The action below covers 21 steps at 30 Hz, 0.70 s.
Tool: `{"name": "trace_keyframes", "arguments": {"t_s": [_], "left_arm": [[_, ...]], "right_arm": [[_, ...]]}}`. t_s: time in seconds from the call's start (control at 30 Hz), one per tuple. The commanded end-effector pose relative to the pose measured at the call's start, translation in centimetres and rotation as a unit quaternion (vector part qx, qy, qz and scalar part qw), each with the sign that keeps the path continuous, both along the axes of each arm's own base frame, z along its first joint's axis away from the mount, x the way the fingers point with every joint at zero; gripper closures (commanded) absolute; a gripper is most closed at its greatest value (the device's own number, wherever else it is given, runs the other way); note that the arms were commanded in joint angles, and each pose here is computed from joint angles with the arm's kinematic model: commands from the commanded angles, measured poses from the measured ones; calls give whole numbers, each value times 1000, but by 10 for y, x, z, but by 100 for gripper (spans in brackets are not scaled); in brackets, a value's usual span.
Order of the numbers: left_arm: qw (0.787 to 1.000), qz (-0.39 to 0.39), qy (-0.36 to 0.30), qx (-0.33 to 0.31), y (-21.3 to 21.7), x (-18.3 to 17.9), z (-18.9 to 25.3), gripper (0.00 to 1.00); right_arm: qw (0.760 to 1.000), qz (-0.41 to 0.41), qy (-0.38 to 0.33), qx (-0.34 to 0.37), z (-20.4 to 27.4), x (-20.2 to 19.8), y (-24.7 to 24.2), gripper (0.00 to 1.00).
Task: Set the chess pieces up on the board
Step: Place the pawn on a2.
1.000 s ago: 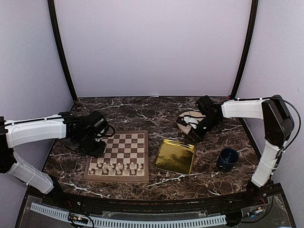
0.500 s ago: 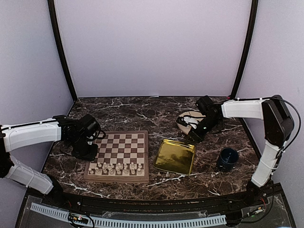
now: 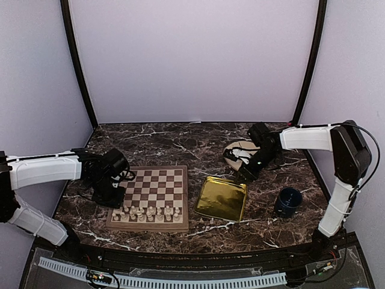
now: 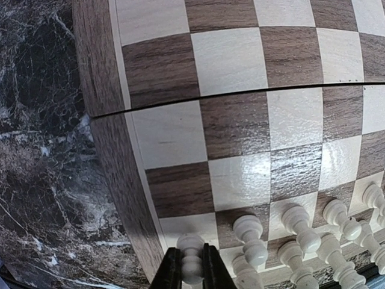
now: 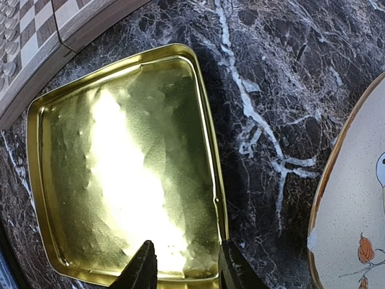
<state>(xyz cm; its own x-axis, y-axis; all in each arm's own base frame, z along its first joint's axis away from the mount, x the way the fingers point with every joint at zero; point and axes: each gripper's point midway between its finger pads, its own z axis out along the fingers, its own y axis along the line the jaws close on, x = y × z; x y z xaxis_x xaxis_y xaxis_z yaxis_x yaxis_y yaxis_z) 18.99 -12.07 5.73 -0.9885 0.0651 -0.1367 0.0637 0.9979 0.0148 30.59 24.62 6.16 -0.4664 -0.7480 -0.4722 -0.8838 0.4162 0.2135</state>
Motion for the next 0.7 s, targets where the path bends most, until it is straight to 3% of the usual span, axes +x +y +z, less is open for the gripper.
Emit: {"name": "trace_keyframes", "arguments": {"t_s": [0.0,0.3,0.5,0.67], "left_arm": [[1000,9,21,7,7,-11,-4,92],[999,8,43,20,9,-15,-13,92],[999,9,38,26,10,-13,-12,77],[999,15,23,24,12,-11,-6,73]], "right_arm": [[1000,6,0,7,3,2,4,64],[1000,7,1,6,2,1,4,64],[1000,8,1,7,3,1,4,64],[1000,9,-1,9,6,1,5,64]]}}
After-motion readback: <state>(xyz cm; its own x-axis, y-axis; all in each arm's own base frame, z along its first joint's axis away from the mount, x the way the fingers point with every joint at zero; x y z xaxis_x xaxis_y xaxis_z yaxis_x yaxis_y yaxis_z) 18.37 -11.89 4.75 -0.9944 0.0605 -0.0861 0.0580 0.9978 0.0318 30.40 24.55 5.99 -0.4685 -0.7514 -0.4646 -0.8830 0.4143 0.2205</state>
